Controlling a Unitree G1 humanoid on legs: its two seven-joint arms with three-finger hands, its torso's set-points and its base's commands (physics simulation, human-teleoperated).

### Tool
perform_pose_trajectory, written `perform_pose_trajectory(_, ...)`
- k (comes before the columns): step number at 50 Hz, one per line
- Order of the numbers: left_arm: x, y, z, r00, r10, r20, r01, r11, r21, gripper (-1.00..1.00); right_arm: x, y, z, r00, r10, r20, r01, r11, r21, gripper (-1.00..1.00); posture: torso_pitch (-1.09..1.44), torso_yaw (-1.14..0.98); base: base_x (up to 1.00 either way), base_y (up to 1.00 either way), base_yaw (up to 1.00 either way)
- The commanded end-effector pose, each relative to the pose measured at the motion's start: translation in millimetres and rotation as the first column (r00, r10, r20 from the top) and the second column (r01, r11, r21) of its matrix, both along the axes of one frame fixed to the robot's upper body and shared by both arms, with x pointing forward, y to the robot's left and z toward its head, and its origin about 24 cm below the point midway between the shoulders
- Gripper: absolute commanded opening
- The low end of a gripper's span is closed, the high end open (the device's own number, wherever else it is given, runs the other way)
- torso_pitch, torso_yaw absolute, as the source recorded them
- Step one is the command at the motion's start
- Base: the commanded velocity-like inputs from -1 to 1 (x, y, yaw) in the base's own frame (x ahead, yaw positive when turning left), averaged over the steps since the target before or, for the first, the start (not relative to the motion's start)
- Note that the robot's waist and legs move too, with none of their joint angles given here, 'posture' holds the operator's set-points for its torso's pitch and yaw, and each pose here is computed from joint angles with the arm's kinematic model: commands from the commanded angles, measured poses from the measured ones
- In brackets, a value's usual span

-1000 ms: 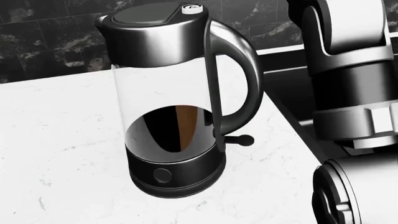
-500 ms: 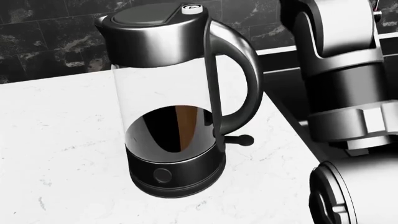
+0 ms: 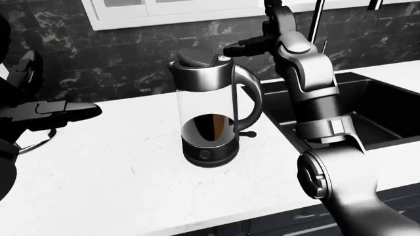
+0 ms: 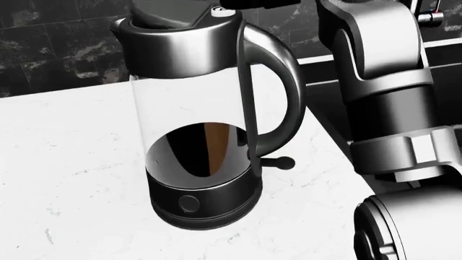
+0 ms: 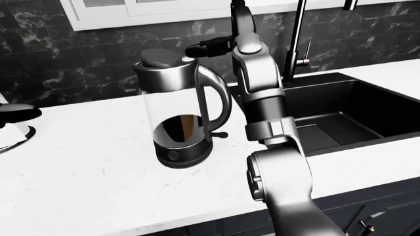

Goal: Press the button to open the lid of the electric kettle.

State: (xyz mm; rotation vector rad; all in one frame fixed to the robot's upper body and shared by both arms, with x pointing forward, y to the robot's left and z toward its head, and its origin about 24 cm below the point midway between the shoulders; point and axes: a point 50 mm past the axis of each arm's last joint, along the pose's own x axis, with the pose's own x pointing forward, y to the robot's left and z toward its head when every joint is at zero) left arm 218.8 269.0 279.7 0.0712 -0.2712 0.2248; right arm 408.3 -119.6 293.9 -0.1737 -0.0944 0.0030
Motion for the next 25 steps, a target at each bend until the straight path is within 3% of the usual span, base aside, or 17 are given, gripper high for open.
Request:
perform_pose_trajectory(1, -4.2, 0.0, 11.1, 0.998, 0.008, 0.063, -0.010, 1.000, 0.019, 1.00, -6.0, 3.1, 25.9, 0.995, 0.012, 0.100, -0.012, 1.000, 0.001, 1.00, -0.43, 0.00, 0.00, 0.00, 0.00)
perform_pose_trajectory(10, -4.2, 0.0, 11.0, 0.998, 0.009, 0.063, -0.010, 1.000, 0.019, 1.00, -6.3, 4.6, 23.8, 0.995, 0.009, 0.100, -0.009, 1.000, -0.007, 1.00, -0.43, 0.00, 0.00, 0.00, 0.00)
perform_pose_trajectory(16, -4.3, 0.1, 10.8, 0.998, 0.008, 0.062, -0.009, 1.000, 0.018, 1.00, -6.3, 4.6, 22.9, 0.986, -0.021, 0.166, 0.042, 0.992, -0.123, 1.00, -0.43, 0.00, 0.00, 0.00, 0.00)
perform_pose_trajectory(25, -5.2, 1.2, 10.1, 0.998, 0.008, 0.062, -0.009, 1.000, 0.018, 1.00, -5.2, 5.1, 17.1, 0.980, -0.026, 0.199, 0.070, 0.973, -0.221, 1.00, -0.43, 0.00, 0.00, 0.00, 0.00)
